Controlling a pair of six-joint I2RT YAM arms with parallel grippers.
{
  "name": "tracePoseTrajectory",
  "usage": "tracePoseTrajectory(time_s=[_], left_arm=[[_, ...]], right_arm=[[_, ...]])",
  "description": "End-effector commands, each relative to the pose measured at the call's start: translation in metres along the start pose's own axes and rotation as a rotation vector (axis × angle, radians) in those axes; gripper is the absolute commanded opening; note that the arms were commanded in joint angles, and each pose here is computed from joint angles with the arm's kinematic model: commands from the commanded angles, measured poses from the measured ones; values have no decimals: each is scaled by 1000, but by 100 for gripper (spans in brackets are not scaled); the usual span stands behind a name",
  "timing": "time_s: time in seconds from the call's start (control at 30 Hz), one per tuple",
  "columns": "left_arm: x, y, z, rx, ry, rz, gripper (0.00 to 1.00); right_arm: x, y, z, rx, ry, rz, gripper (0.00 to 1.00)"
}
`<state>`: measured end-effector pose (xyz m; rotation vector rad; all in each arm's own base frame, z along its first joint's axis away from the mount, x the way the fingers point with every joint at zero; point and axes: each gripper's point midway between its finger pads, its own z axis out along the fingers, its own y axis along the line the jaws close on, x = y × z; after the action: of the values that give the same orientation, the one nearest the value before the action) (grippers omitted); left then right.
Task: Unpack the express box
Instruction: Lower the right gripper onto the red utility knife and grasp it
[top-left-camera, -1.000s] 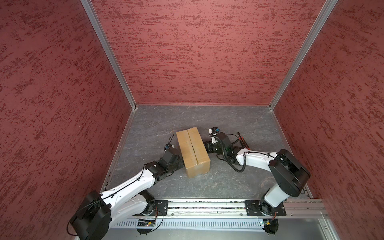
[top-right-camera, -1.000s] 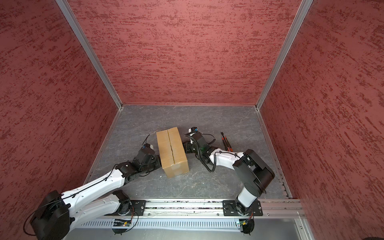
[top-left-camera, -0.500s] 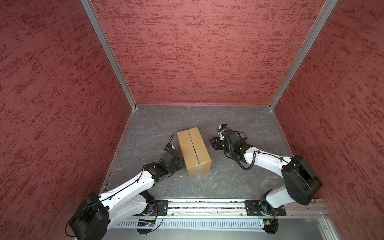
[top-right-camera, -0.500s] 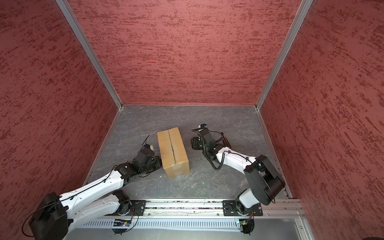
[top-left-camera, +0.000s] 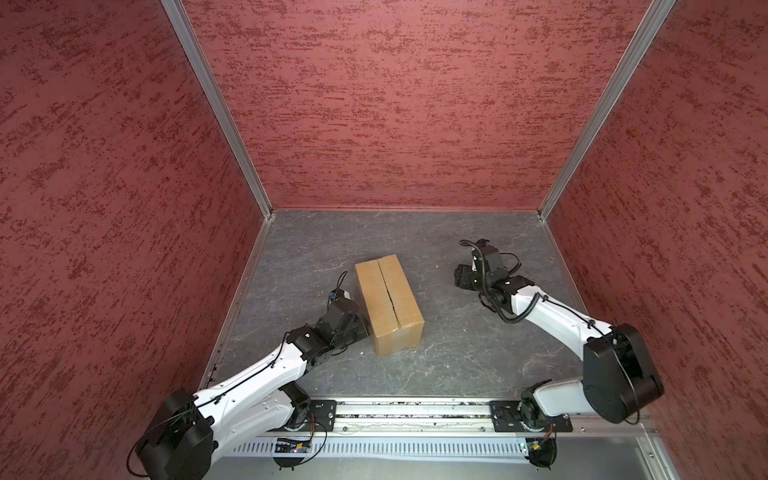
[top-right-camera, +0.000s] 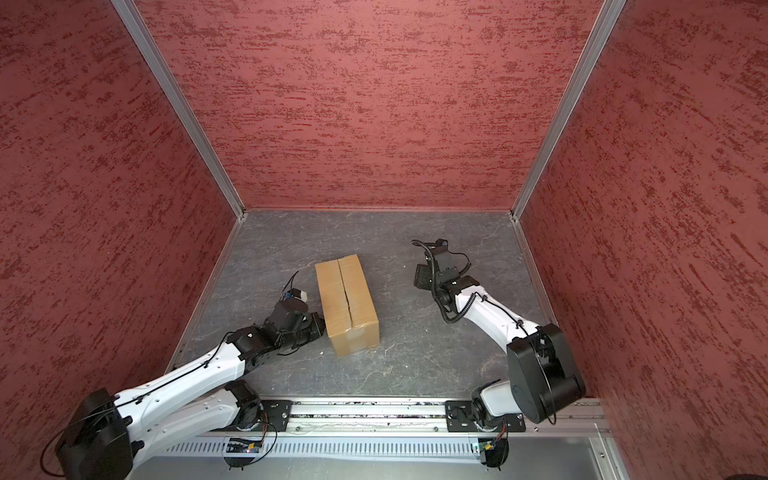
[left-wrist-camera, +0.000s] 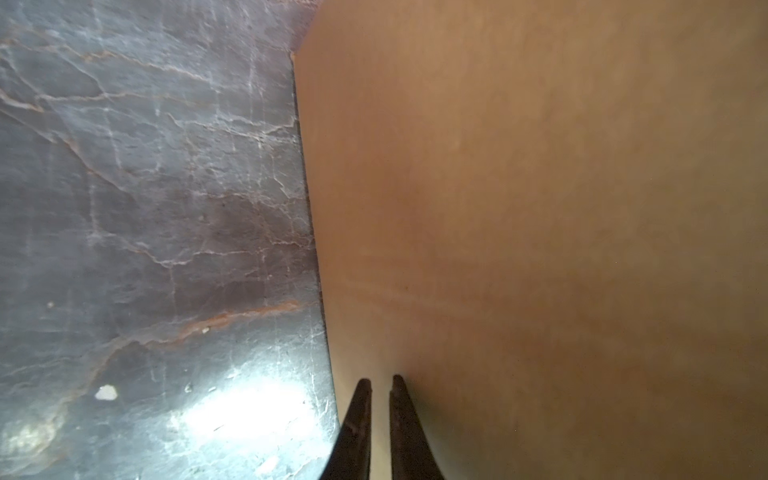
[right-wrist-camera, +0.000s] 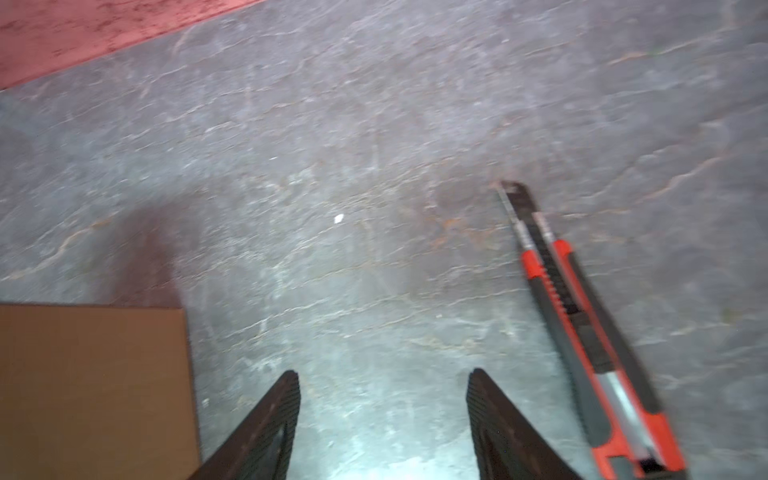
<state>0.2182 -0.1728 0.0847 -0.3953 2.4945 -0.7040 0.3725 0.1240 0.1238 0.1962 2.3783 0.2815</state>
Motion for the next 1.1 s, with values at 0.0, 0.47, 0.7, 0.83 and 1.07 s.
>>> tracePoseTrajectory(time_s=[0.0, 0.47, 0.7, 0.83, 1.07], left_arm=[[4, -10, -1, 42, 2, 1, 13], [-7, 8, -21, -24, -67, 14, 24], [-27, 25, -36, -33, -112, -20, 27], [-41, 27, -45, -39, -138, -13, 29], [-57, 29, -55, -37, -172, -14, 29]], right_arm=[[-6, -16, 2, 59, 25, -36, 69], [9, -72, 35, 232, 160, -40, 76], [20, -95, 47, 292, 216, -34, 78], [24, -105, 52, 301, 236, -15, 77], [32, -109, 63, 290, 279, -11, 73]])
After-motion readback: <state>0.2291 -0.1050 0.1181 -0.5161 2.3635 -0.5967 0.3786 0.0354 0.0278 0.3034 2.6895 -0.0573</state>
